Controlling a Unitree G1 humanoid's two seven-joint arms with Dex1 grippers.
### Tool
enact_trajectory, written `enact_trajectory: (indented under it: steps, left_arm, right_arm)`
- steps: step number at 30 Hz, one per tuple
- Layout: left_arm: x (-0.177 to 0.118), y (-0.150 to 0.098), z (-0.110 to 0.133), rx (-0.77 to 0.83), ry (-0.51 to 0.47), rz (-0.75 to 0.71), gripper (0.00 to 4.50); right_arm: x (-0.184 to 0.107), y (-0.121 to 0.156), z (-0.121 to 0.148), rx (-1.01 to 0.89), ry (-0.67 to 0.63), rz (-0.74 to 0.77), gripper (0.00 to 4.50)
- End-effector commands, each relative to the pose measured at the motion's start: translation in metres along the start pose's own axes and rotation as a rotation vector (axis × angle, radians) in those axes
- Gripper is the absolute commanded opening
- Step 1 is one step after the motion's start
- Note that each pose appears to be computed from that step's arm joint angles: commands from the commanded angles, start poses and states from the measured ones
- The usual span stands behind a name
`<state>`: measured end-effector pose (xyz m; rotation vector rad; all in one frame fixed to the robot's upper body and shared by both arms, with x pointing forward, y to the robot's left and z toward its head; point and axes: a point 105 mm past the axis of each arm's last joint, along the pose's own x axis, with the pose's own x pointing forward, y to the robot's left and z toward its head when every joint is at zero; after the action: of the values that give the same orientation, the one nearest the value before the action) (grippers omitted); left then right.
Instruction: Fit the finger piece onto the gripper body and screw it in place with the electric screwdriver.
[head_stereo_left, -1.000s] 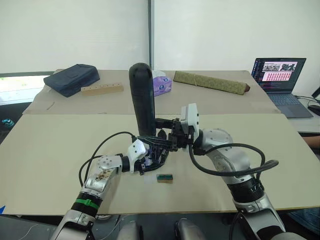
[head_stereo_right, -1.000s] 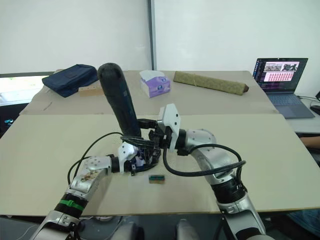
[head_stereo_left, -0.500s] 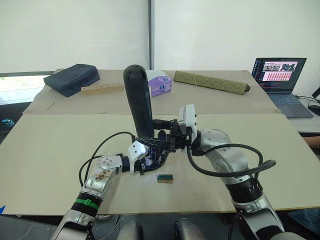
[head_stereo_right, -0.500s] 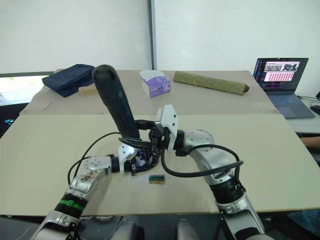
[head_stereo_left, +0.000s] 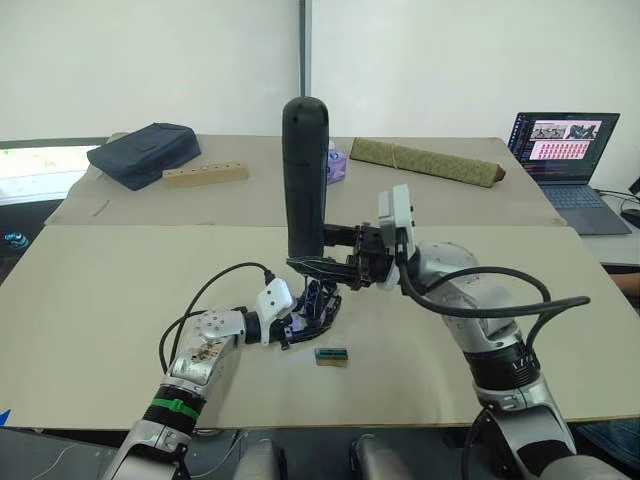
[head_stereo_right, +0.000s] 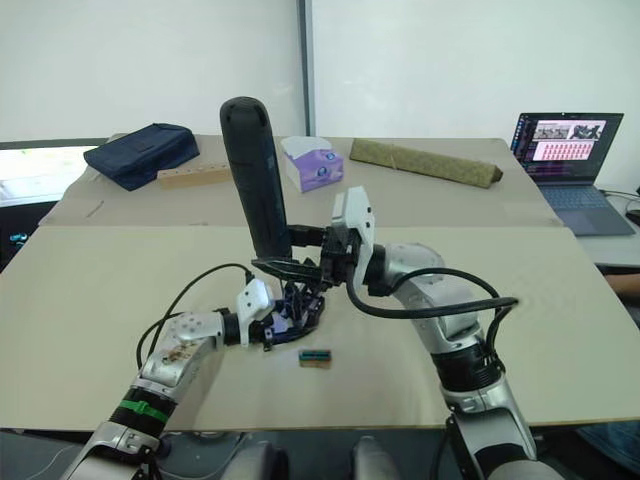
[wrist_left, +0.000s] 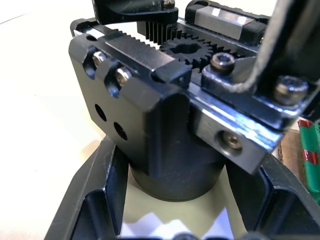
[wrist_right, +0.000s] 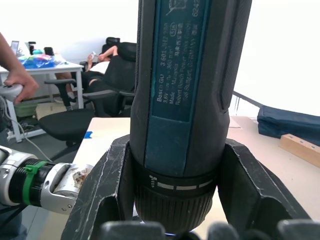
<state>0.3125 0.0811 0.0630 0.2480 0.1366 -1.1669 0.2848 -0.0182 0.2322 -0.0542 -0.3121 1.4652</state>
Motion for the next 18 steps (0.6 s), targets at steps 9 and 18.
enact_trajectory:
  steps: [9, 18]
  left_arm:
    - [0.000, -0.004, -0.029, -0.070, 0.065, 0.025, 2.29]
    - [-0.002, -0.001, -0.031, -0.095, 0.054, 0.051, 2.79]
  right_arm:
    - [-0.005, 0.018, 0.053, -0.104, -0.158, 0.110, 1.92]
    - [-0.017, 0.029, 0.068, -0.074, -0.090, 0.168, 1.92]
